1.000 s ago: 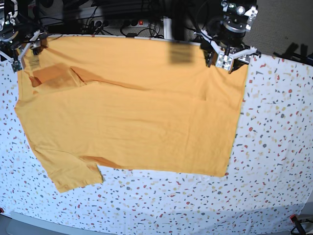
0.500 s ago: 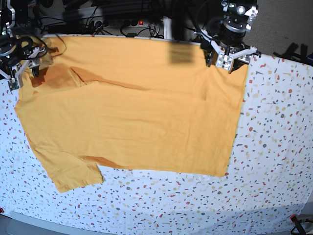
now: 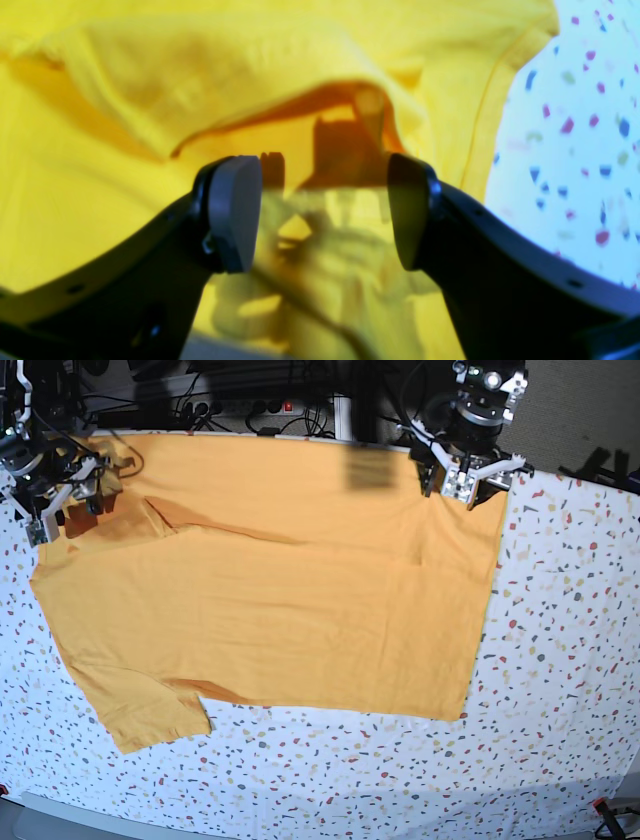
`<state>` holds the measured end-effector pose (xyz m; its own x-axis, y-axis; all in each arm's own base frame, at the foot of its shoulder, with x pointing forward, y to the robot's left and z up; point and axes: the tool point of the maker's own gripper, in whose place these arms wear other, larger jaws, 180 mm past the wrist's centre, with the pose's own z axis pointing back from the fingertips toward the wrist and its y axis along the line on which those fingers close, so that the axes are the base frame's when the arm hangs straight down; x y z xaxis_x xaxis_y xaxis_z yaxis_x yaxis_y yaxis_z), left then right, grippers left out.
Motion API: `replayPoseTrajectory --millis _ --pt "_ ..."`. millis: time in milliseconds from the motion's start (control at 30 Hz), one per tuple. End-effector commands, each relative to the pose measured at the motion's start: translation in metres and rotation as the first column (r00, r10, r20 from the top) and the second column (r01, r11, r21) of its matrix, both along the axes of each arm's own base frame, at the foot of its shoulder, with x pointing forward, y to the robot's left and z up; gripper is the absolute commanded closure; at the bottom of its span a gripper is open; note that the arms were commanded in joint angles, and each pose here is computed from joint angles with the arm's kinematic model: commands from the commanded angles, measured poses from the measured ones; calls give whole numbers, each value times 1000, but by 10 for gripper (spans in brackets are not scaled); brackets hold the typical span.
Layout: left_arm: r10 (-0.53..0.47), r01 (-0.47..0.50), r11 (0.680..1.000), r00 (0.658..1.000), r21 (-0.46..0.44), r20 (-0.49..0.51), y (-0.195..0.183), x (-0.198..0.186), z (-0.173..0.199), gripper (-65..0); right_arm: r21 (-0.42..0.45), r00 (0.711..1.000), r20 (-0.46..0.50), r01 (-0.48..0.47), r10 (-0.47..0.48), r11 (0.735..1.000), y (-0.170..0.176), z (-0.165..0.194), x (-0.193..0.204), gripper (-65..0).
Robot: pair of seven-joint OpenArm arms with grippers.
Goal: Fold the T-shirt properly
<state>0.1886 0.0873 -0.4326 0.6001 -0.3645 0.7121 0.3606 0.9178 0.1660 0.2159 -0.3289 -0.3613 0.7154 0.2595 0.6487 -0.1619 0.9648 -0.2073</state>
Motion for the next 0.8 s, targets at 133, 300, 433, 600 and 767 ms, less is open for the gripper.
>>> replayPoseTrajectory --millis 133,300,433,600,767 --pt "2 1 999 996 34 -88 7 -17 -14 -371 42 998 64 -2 0 999 3 -4 53 -390" --pt "2 1 999 996 35 -88 7 -17 -14 -371 114 989 143 3 -19 994 28 0 117 -390" --pt "1 2 999 996 35 -88 7 -17 -14 -371 162 974 225 -13 -24 987 47 24 152 -390" --pt "2 1 999 996 35 -87 7 -17 -14 -371 168 973 227 -9 -30 986 50 39 168 -390" --pt "-1 4 999 997 39 -82 7 -16 -13 -371 159 987 163 -15 -11 987 52 29 160 -390"
